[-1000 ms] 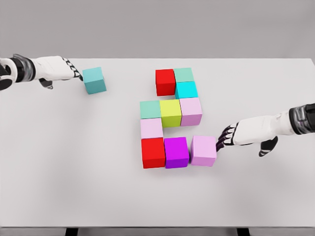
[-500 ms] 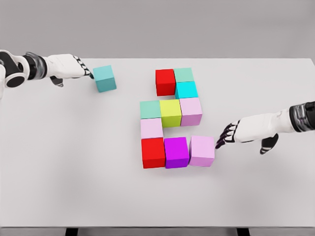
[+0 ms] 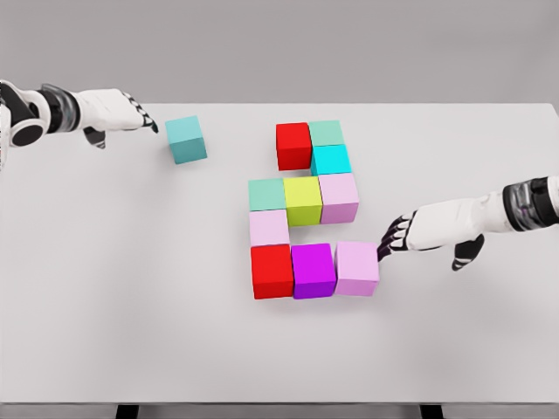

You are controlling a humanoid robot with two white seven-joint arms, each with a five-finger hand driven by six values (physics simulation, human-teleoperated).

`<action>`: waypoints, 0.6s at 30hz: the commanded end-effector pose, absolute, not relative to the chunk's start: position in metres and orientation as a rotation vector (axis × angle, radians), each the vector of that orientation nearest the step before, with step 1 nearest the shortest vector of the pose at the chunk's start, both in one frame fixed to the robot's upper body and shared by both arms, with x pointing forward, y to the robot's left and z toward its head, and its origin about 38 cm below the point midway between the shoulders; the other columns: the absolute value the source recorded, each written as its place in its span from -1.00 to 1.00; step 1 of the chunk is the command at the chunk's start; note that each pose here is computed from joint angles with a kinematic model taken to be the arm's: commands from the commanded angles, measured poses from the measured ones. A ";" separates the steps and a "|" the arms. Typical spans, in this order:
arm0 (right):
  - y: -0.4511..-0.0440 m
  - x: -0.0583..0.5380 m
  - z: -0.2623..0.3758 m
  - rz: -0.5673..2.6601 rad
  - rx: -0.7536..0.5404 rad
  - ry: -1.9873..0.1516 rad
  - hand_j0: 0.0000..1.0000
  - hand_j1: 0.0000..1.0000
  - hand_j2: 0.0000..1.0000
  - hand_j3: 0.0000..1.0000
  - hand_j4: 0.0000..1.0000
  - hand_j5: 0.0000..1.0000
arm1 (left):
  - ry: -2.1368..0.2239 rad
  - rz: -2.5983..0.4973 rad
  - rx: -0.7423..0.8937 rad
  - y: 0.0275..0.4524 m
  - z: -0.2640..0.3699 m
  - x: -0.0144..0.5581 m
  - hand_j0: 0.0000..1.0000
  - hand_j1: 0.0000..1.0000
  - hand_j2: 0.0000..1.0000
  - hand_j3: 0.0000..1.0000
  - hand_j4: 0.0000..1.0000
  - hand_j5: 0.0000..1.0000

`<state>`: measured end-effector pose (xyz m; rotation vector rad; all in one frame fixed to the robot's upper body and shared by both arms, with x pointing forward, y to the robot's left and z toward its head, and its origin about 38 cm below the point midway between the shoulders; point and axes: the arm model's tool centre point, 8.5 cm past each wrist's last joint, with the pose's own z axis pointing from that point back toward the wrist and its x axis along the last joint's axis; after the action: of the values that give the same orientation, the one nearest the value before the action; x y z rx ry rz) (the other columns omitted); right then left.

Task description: Assemble the squares on the desktop into the number 2

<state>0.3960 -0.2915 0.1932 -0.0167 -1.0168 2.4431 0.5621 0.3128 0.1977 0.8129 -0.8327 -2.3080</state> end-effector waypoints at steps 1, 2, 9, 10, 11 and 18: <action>-0.290 0.397 0.195 2.439 -0.017 -1.026 1.00 1.00 1.00 1.00 1.00 1.00 | -0.833 -2.304 0.803 0.308 0.194 0.564 0.81 0.81 0.81 0.81 0.81 0.81; -0.289 0.397 0.195 2.439 -0.017 -1.028 1.00 1.00 1.00 1.00 1.00 1.00 | -0.844 -2.310 0.798 0.302 0.193 0.564 0.81 0.81 0.81 0.81 0.81 0.81; -0.289 0.397 0.196 2.440 -0.019 -1.032 1.00 1.00 1.00 1.00 1.00 1.00 | -0.870 -2.321 0.789 0.288 0.193 0.566 0.81 0.81 0.81 0.81 0.81 0.81; -0.289 0.397 0.196 2.440 -0.019 -1.032 1.00 1.00 1.00 1.00 1.00 1.00 | -0.878 -2.323 0.787 0.284 0.193 0.567 0.81 0.81 0.81 0.81 0.81 0.81; -0.288 0.398 0.196 2.440 -0.018 -1.033 1.00 1.00 1.00 1.00 1.00 1.00 | -0.882 -2.325 0.784 0.282 0.193 0.567 0.81 0.81 0.81 0.81 0.81 0.81; -0.289 0.398 0.196 2.438 -0.020 -1.032 1.00 1.00 1.00 1.00 1.00 1.00 | -0.903 -2.339 0.778 0.270 0.193 0.567 0.81 0.81 0.81 0.81 0.81 0.81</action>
<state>0.3976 -0.2891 0.1952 -0.0211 -1.0278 2.4440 0.5670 0.2733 0.1914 0.7771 -0.8906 -2.3395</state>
